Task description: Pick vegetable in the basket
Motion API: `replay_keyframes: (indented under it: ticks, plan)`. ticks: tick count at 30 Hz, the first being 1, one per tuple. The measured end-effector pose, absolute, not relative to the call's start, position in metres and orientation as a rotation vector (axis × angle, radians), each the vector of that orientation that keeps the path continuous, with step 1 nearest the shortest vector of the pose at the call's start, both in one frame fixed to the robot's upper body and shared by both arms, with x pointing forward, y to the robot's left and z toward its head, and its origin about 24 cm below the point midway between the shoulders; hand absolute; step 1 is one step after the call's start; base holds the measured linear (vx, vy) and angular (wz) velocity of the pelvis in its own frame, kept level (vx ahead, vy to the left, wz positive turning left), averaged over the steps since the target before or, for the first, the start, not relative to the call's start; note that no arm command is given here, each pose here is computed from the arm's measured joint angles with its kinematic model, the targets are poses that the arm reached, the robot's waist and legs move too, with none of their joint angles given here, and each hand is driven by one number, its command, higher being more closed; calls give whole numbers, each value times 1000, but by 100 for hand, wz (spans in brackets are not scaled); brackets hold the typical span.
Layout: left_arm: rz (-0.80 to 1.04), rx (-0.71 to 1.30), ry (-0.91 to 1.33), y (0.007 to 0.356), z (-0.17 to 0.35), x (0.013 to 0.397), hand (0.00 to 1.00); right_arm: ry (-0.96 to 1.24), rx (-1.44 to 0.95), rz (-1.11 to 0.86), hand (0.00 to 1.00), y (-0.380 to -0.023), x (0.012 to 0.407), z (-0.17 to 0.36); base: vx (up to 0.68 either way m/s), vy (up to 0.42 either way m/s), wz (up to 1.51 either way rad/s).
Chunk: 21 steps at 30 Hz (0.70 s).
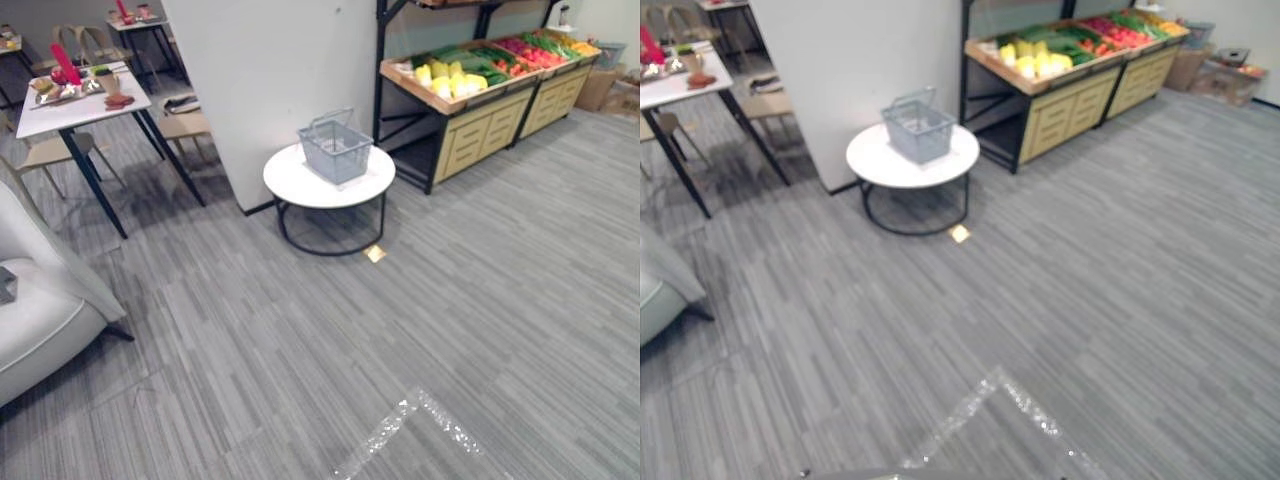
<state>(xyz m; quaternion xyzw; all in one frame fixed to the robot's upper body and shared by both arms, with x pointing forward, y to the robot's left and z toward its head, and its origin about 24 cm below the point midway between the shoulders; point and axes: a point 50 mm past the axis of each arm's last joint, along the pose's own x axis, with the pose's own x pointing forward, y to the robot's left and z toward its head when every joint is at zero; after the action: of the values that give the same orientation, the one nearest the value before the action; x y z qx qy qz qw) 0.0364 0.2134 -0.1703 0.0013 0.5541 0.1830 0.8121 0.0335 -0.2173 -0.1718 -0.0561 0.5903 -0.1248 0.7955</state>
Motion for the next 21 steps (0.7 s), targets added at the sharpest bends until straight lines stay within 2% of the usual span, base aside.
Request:
replay_keyframes:
  ticks: [16, 21]
  plan:
    - [408, -15, 1177, 214, -170, 39, 0, 1242, -100, -295, 0, -220, 39, -170, -11, -24, 0]
    - [420, -18, 1113, 218, -166, 60, 0, 1191, -120, -256, 0, -217, 59, -168, -73, -50, 12]
